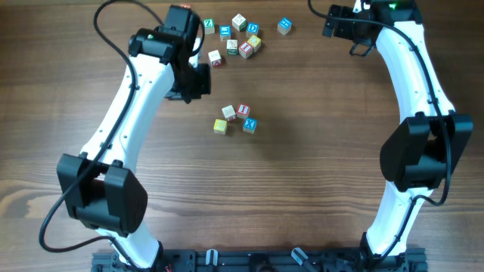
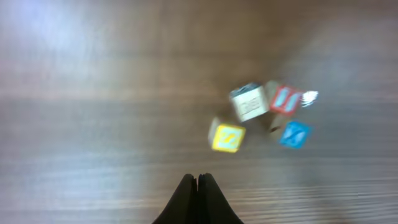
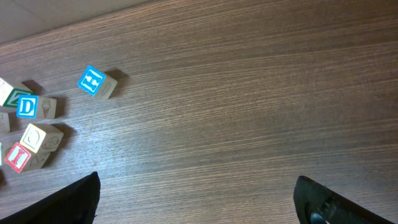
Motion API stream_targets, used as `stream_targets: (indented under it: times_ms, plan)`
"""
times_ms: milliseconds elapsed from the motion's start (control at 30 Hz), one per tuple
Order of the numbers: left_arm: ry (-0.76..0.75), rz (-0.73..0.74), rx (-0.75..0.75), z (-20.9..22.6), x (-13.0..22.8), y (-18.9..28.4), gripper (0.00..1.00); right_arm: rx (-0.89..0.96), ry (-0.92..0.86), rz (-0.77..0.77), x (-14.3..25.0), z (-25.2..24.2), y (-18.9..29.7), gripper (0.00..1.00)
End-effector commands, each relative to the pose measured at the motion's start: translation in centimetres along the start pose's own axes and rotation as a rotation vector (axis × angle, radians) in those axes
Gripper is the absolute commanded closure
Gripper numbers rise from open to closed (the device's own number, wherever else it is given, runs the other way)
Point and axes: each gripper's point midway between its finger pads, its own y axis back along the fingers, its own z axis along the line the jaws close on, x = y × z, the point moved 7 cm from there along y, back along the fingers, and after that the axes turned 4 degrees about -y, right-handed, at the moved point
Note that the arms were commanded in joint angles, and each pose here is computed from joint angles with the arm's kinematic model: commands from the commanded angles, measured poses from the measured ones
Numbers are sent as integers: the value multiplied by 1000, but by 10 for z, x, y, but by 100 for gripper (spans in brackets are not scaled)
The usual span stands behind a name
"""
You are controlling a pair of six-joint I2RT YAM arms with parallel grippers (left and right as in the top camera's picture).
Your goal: Form a circle
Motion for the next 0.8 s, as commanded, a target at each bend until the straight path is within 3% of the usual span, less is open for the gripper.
stream_targets:
  times_ms: [0,133,267,767]
  plan:
    - [78,124,-57,14,27,-32,96,12,17,8,2,0,-5,0]
    - [140,172,-70,22,55,-86,96,12,17,8,2,0,-5,0]
    - [136,63,-35,25,58,-125,96,12,16,8,2,0,-5,0]
    - [151,-17,71,13,47,-132,96,12,16,8,2,0,-5,0]
